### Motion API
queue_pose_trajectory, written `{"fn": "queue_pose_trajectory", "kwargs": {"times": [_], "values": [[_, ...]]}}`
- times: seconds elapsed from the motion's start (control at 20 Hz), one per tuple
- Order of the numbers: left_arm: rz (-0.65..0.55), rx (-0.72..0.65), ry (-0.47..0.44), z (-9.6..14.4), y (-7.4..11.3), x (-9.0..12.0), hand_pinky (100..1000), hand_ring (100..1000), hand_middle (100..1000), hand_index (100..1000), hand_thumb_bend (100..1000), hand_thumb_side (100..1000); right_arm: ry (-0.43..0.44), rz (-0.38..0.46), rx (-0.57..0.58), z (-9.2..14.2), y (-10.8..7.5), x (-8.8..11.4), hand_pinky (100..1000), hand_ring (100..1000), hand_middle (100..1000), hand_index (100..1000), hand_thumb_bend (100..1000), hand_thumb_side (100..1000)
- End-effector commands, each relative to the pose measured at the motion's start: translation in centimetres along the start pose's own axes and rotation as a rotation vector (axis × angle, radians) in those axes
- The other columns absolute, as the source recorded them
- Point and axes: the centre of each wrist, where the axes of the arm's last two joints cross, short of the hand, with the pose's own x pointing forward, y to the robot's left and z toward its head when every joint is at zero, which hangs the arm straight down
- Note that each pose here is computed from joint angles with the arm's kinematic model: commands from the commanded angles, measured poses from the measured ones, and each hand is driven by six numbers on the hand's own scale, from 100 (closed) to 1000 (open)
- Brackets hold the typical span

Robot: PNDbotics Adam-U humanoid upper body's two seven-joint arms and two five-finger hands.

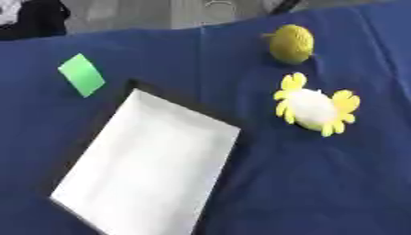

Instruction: Pick up objects on the table and place them in the box.

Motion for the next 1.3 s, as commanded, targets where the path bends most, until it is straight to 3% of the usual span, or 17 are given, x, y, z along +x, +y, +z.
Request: {"fn": "queue_pose_trajectory", "kwargs": {"times": [0.05,0.6,0.9,1.3], "values": [[-0.023,0.045,0.031,1.4,2.1,-0.9,854,857,813,893,547,613,-0.027,0.023,-0.006,-0.4,-0.8,0.6,920,971,927,843,100,534],[-0.010,0.045,0.027,1.3,1.8,-0.8,850,853,808,892,539,627,-0.028,0.017,-0.008,-0.4,-0.7,0.7,921,971,927,843,100,534],[0.066,0.031,0.029,1.1,1.0,-0.9,866,863,811,892,520,615,-0.026,0.020,-0.008,-0.4,-0.7,0.6,921,971,927,843,100,533],[0.161,-0.113,0.038,-0.1,-0.7,1.5,921,903,840,915,535,583,-0.022,0.028,0.000,-0.3,-0.6,0.6,921,971,927,843,100,534]]}}
